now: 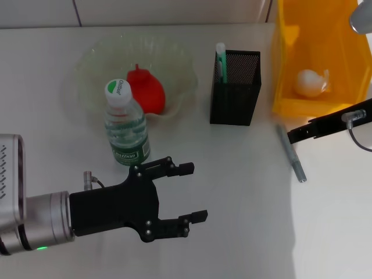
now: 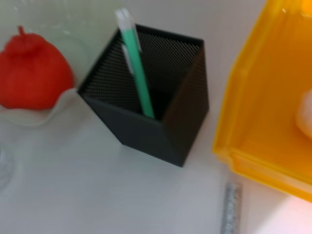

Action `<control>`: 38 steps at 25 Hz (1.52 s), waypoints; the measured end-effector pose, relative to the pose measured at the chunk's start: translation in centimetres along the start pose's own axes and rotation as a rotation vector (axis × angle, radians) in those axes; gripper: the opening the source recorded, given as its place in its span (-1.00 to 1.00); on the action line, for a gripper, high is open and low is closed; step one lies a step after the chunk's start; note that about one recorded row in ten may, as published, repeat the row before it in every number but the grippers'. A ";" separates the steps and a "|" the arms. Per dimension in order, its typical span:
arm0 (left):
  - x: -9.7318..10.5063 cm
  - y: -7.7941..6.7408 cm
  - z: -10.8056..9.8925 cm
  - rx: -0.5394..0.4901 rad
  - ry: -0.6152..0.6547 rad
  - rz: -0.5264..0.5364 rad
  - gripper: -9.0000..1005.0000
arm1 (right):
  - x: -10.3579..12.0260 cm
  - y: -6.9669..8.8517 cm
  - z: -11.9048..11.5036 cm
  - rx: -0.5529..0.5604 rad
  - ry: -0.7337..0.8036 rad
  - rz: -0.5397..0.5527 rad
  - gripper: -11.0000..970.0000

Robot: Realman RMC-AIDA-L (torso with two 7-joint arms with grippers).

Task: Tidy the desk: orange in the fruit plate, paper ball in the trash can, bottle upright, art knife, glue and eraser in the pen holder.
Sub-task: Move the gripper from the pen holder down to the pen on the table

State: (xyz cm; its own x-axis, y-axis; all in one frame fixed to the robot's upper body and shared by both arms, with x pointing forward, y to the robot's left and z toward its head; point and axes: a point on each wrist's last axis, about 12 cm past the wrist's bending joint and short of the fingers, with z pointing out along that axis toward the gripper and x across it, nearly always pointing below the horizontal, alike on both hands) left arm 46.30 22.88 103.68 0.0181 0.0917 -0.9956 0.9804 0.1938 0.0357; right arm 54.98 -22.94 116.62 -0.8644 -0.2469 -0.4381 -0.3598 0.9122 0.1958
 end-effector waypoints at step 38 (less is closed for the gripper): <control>0.0 0.0 -0.1 -0.004 0.004 -0.001 0.56 | -1.2 -0.7 6.5 0.015 0.120 0.032 -0.35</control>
State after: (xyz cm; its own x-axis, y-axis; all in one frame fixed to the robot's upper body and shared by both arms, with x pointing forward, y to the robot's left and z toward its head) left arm 46.29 23.01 103.65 0.0166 0.0951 -0.9953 0.9797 0.1973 0.0352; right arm 58.58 -21.19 111.36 -0.9115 -0.2545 -0.3231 -0.3272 0.9247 0.1947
